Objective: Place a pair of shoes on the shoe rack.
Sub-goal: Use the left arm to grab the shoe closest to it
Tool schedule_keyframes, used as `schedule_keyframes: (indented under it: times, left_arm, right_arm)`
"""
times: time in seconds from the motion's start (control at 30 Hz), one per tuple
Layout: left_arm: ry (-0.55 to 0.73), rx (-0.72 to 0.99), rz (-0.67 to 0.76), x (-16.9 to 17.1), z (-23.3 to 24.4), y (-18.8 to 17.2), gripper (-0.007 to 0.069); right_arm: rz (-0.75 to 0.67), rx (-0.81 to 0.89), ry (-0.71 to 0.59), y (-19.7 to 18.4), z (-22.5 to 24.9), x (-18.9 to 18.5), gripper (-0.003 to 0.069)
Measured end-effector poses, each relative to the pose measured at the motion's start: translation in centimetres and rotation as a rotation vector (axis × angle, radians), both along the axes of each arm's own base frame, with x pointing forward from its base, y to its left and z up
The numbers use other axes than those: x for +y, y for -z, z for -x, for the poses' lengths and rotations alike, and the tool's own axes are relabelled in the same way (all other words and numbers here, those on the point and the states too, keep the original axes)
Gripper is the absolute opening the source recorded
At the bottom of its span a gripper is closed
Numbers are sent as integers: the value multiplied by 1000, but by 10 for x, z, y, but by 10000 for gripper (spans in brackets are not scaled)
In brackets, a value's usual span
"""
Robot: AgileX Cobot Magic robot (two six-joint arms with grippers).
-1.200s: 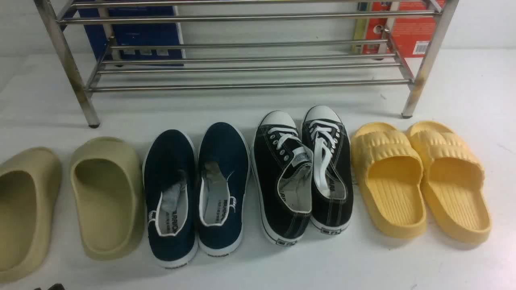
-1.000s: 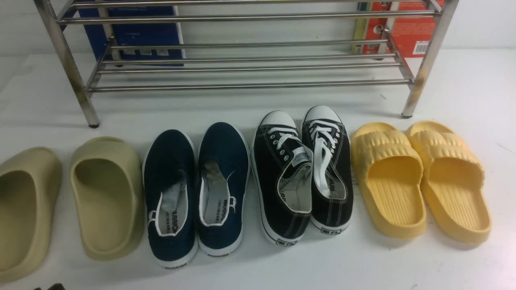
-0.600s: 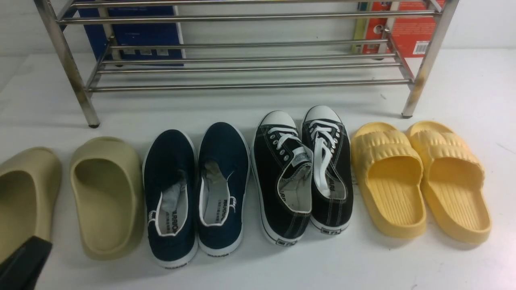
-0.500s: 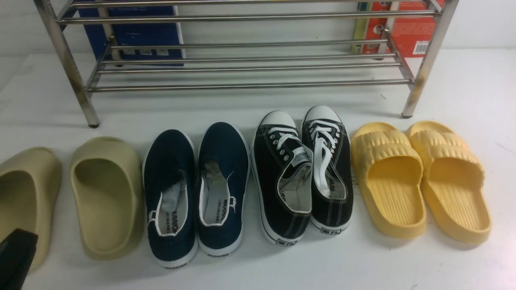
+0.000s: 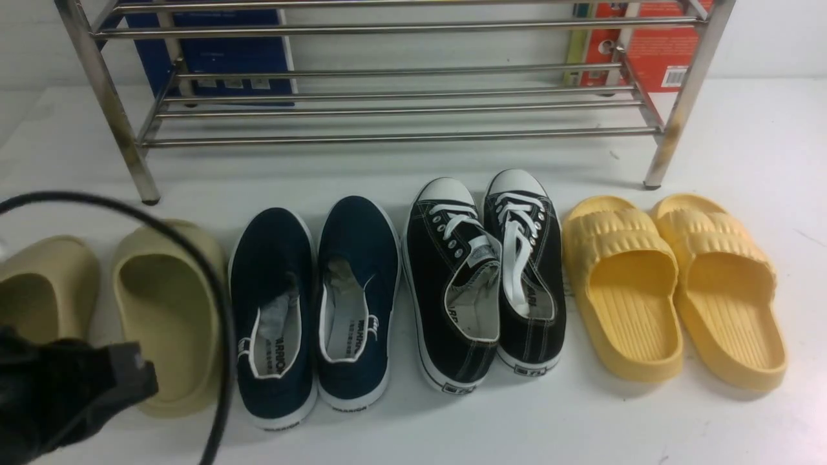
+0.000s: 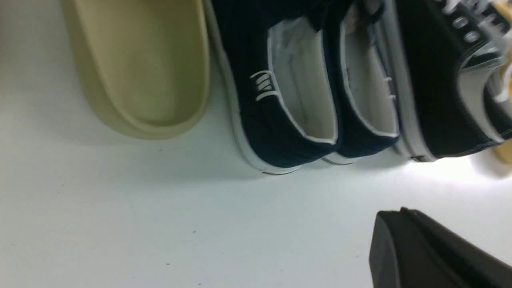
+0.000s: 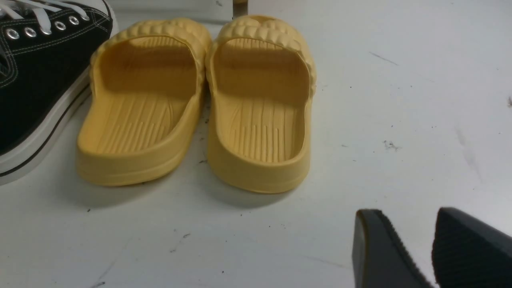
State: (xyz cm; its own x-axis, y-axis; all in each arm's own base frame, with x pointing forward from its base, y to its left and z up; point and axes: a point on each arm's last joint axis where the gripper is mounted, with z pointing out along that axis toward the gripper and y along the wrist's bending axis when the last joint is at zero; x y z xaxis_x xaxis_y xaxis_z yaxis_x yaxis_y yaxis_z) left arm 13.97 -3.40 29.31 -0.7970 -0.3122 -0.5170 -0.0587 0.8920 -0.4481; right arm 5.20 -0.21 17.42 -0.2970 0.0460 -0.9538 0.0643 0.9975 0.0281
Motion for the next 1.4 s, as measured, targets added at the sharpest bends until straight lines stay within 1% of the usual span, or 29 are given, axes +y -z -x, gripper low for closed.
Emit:
schedule_keyframes:
  times: [0.1,0.13,0.17,0.23,0.27,0.33,0.4,0.5,0.57,0.63,0.67,0.7,0.73,0.83,0.93,1.0,1.03,1.13,1.17,1.2,1.33,1.37,1.4]
  left_arm:
    - [49,77,-41,-5,-29,6,-13]
    - [54,88,-42,-6,-31,8,-13]
    - [109,126,-69,-15,-44,14,-13]
    - [184,141,-103,-34,-55,19,-13]
    - [201,148,-108,-40,-57,21,-13]
    - [180,166,-110,-52,-64,21,-13]
    - [155,179,-128,-55,-69,22,-13]
    - [71,196,-220,-55,-92,29,-3]
    - [63,208,-249,-55,-100,33,20]
    - [58,226,-297,-58,-117,42,104]
    - [58,224,-299,-59,-119,42,112]
    - [60,243,-311,-61,-127,47,165]
    - [61,253,-320,-62,-132,51,202]
    - [71,278,-356,-65,-144,62,290]
    - [82,308,-382,-67,-151,77,313]
    - [84,313,-386,-68,-154,82,313]
    - [89,325,-393,-69,-157,90,306]
    - [96,343,-408,-70,-161,101,267]
    - [98,347,-411,-71,-163,103,243]
    - [98,348,-411,-71,-163,103,238]
    - [85,361,-415,-70,-163,104,74]
    - [85,361,-416,-70,-163,104,66]
    - [83,363,-419,-70,-163,104,30]
  right_arm:
    - [0,0,0,0,0,0,246]
    - [0,0,0,0,0,0,246]
    - [0,0,0,0,0,0,246]
    - [0,0,0,0,0,0,246]
    - [0,0,0,0,0,0,246]
    - [0,0,0,0,0,0,246]
    - [0,0,0,0,0,0,246]
    - [1,0,0,0,0,0,246]
    - [1,0,0,0,0,0,246]
    - [1,0,0,0,0,0,246]
    - [1,0,0,0,0,0,246]
    - [1,0,0,0,0,0,246]
    - [1,0,0,0,0,0,246]
    - [1,0,0,0,0,0,246]
    - [1,0,0,0,0,0,246]
    - [1,0,0,0,0,0,246]
    - [1,0,0,0,0,0,246]
    - [1,0,0,0,0,0,246]
    - [1,0,0,0,0,0,246]
    - [1,0,0,0,0,0,246]
    - [1,0,0,0,0,0,246]
    - [1,0,0,0,0,0,246]
    - [1,0,0,0,0,0,246]
